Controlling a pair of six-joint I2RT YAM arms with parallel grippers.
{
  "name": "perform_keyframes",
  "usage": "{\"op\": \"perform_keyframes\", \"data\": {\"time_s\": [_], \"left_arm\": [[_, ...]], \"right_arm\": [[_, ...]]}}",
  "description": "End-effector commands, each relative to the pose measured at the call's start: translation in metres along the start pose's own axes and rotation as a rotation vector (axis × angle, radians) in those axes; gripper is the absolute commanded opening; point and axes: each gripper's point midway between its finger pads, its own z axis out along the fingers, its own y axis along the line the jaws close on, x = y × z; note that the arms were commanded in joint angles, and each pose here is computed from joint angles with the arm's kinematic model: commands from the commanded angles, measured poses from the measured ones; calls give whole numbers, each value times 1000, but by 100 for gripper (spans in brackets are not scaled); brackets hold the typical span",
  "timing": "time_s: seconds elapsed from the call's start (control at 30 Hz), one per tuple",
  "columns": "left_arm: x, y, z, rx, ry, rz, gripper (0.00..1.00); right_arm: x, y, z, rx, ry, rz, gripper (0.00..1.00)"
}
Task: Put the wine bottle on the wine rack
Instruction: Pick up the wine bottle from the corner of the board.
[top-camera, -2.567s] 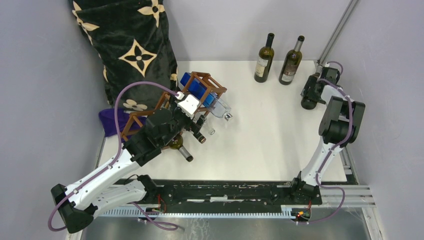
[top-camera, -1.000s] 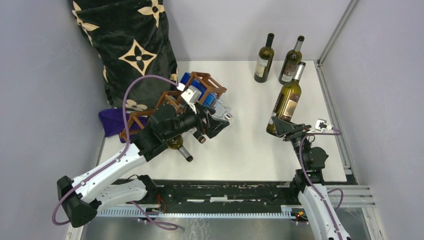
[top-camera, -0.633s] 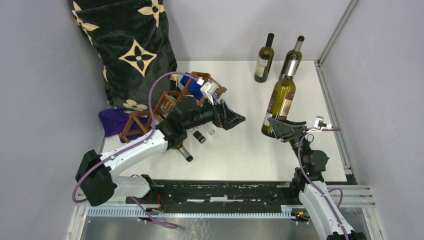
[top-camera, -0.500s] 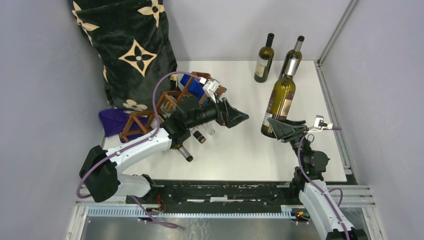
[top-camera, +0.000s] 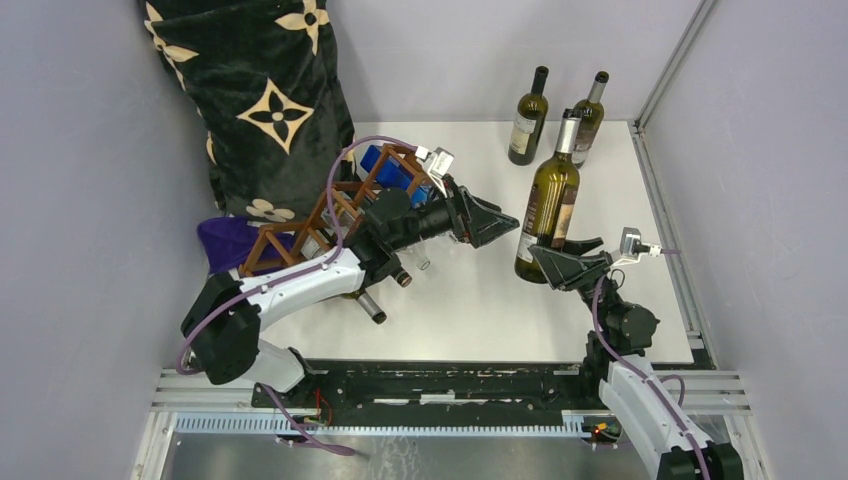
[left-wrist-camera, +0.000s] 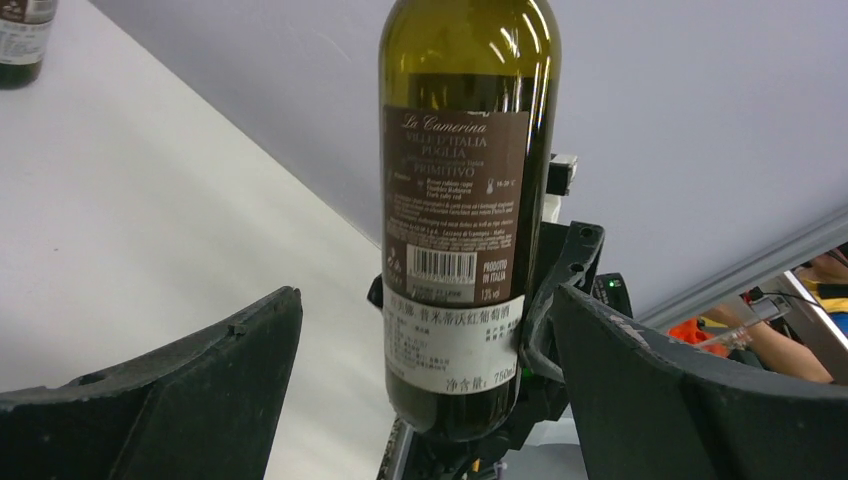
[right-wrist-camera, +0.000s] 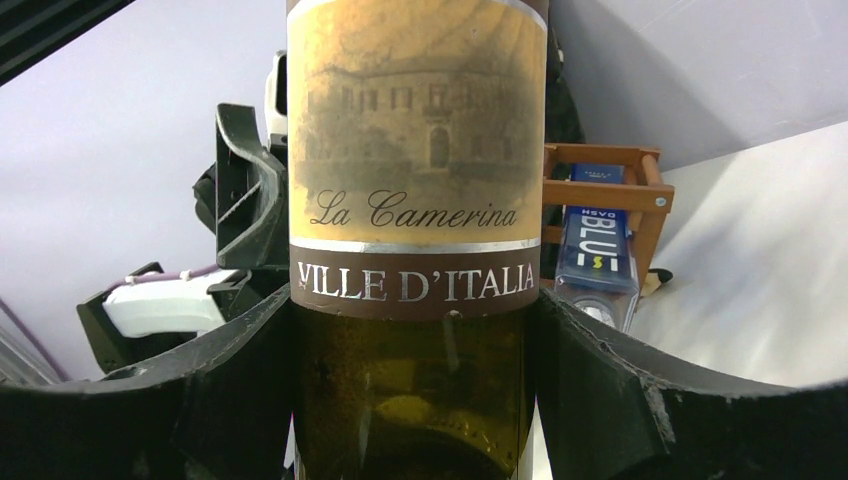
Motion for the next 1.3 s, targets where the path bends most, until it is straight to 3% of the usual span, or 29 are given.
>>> {"op": "perform_keyframes", "data": {"time_s": [0.0,0.27,0.47,0.8,0.87,0.9,0.97,1.03,1.1,1.27], "left_arm": [[-21,-43,14,164,-62,-8,100],[0,-62,33,251,-25,-45,100],[10,-65,40,277,-2,-68,88],[22,-62,51,266,19,-88,85],[24,-65,52,276,29,-87,78],[26,-66,52,286,40,-85,70],[29,-68,53,303,62,-84,40],[31,-69,52,306,78,-80,13],[30,-68,49,290,96,-53,3],[14,-61,33,230,98,0,2]], "right_arm": [[24,-2,-31,-52,1,-1,0],[32,5,-27,-80,40,-4,0],[38,6,-26,-84,61,-8,0],[45,4,-22,-72,90,-24,0],[47,2,-21,-65,98,-28,0],[48,0,-21,-59,102,-30,1],[51,-1,-21,-53,115,-35,3],[53,-1,-21,-58,125,-49,17],[55,-2,-20,-60,142,-82,40],[62,-13,-17,-24,209,-182,94]]}}
